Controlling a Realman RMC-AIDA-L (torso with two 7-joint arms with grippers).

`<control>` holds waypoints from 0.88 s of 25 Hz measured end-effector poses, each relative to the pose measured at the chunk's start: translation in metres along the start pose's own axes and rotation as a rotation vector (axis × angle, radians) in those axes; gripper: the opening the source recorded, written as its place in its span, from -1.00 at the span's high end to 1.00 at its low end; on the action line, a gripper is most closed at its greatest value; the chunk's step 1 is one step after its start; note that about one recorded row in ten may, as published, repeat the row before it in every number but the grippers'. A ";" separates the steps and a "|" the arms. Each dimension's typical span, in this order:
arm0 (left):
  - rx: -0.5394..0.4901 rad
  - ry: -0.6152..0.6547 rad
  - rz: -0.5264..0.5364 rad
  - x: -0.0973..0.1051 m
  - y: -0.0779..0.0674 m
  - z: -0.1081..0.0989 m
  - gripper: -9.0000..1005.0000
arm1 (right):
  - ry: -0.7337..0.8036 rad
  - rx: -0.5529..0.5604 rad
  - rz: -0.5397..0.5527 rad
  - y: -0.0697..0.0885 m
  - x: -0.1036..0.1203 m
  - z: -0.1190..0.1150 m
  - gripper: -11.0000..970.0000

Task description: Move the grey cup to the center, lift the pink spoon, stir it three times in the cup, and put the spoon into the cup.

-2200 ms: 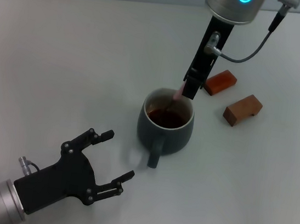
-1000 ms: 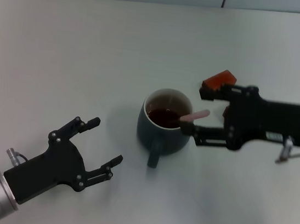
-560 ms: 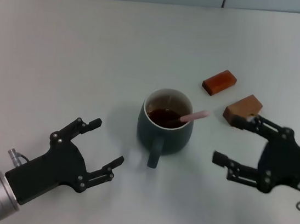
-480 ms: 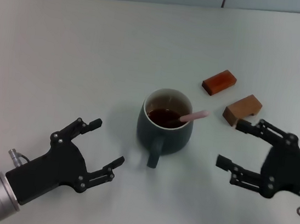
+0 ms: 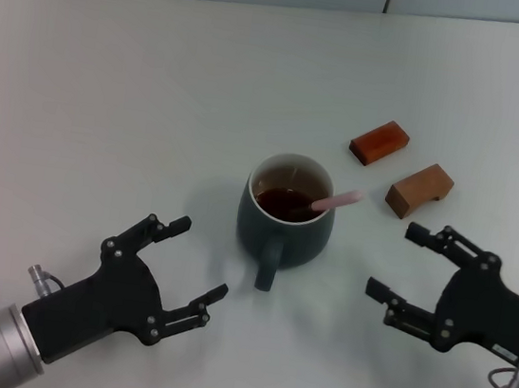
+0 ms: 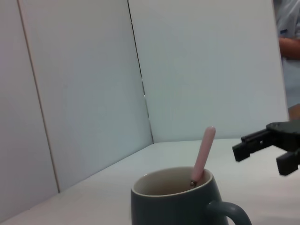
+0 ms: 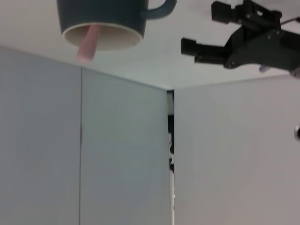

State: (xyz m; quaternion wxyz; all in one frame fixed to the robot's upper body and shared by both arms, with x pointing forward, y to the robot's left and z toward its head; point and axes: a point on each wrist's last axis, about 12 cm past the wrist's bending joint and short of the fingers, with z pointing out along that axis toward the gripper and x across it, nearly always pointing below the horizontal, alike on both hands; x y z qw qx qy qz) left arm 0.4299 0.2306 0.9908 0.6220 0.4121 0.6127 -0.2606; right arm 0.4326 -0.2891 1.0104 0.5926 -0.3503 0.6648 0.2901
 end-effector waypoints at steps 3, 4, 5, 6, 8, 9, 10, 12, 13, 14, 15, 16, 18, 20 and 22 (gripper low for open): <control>0.002 0.000 0.000 0.000 0.000 0.000 -0.70 | 0.020 -0.008 0.007 0.001 0.003 0.004 -0.71; 0.002 0.000 0.000 0.000 0.000 0.000 -0.70 | 0.025 -0.009 0.009 0.001 0.004 0.006 -0.71; 0.002 0.000 0.000 0.000 0.000 0.000 -0.70 | 0.035 -0.008 0.013 0.001 0.005 0.007 -0.71; 0.002 0.000 0.000 0.000 0.000 0.000 -0.70 | 0.035 -0.008 0.013 0.001 0.005 0.007 -0.71; 0.003 0.000 0.000 0.000 0.000 0.000 -0.70 | 0.044 -0.006 0.014 0.001 0.007 0.008 -0.71; 0.005 0.000 0.000 0.000 0.000 0.001 -0.70 | 0.046 -0.006 0.014 0.001 0.007 0.009 -0.71; 0.007 -0.001 0.001 0.000 0.000 0.001 -0.70 | 0.047 -0.007 0.013 0.001 0.008 0.009 -0.71; 0.007 -0.002 0.001 0.000 0.000 0.001 -0.69 | 0.046 -0.008 0.013 0.001 0.007 0.010 -0.71; 0.007 -0.002 0.001 0.000 0.000 0.001 -0.69 | 0.046 -0.008 0.013 0.001 0.007 0.010 -0.71; 0.007 -0.003 0.001 -0.001 0.000 0.002 -0.69 | 0.046 -0.008 0.014 0.001 0.007 0.011 -0.71; 0.007 -0.003 0.001 -0.001 0.000 0.002 -0.69 | 0.047 -0.009 0.015 0.001 0.008 0.011 -0.71; 0.008 -0.003 0.001 -0.001 0.000 0.002 -0.69 | 0.047 -0.009 0.015 0.001 0.008 0.011 -0.71; 0.008 -0.004 0.001 -0.001 0.000 0.002 -0.69 | 0.048 -0.009 0.016 0.001 0.008 0.012 -0.71; 0.008 -0.004 0.001 -0.001 0.000 0.002 -0.69 | 0.049 -0.009 0.016 0.001 0.008 0.012 -0.71; 0.008 -0.004 0.001 -0.001 0.000 0.002 -0.69 | 0.049 -0.009 0.016 0.001 0.008 0.012 -0.71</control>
